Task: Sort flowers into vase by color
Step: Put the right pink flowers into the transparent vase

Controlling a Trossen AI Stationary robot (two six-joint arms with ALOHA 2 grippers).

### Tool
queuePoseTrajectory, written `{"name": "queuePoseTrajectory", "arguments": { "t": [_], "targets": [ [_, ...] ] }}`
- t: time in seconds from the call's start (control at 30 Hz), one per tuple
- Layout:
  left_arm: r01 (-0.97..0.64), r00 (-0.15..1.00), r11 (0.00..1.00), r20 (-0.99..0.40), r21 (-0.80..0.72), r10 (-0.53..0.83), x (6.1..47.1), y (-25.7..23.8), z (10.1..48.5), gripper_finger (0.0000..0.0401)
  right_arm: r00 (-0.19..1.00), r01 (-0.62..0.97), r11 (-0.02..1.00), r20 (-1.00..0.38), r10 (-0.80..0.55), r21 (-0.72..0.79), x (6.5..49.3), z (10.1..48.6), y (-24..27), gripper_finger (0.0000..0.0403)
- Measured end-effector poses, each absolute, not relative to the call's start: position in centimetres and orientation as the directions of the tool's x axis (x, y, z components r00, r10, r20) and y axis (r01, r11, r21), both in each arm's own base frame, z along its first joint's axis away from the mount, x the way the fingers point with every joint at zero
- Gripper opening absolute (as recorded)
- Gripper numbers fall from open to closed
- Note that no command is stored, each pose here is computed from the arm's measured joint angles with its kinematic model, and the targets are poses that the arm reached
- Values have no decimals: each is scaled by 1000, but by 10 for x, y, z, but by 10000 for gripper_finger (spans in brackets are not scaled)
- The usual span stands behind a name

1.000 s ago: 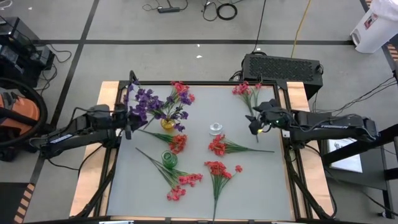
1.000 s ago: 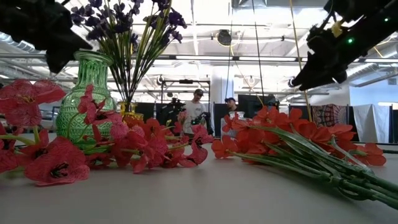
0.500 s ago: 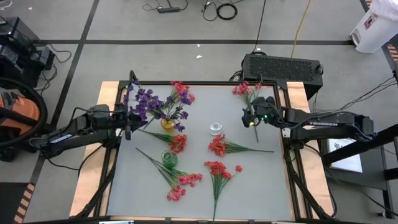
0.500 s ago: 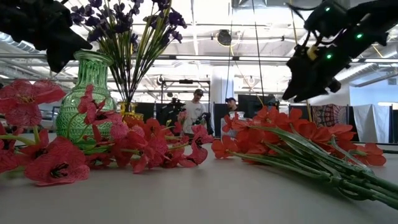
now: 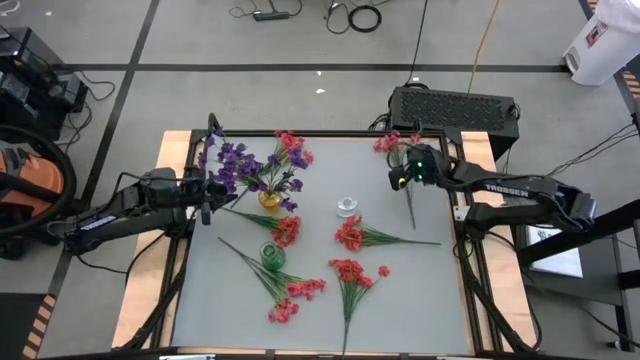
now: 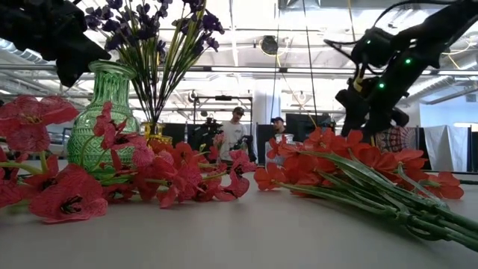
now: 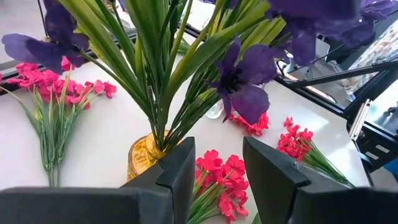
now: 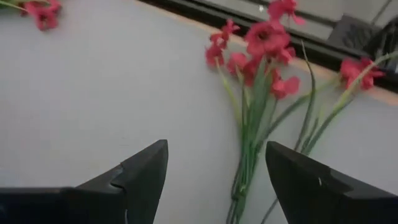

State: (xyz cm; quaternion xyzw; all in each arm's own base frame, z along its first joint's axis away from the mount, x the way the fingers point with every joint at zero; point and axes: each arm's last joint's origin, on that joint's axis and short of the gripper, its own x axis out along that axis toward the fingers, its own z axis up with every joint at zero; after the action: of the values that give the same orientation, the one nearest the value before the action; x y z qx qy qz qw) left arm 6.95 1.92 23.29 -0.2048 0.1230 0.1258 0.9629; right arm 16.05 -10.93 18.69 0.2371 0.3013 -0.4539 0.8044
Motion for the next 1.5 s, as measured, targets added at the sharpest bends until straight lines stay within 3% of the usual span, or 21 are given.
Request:
{"name": "queuePoseTrajectory", "arguments": {
  "t": [0.47, 1.23, 1.5],
  "targets": [
    [-294, 937, 884, -291, -364, 192, 69, 19, 233, 141, 156, 921, 388, -875, -459, -39, 169, 169, -136, 263],
    [-294, 937, 884, -291, -364, 192, 69, 19, 233, 141, 96, 921, 388, -938, -334, -44, 176, 141, -148, 262],
    [-294, 937, 884, -291, -364, 192, 69, 19, 233, 141, 81, 922, 383, -942, -327, -54, 174, 141, -148, 218]
  ]
}}
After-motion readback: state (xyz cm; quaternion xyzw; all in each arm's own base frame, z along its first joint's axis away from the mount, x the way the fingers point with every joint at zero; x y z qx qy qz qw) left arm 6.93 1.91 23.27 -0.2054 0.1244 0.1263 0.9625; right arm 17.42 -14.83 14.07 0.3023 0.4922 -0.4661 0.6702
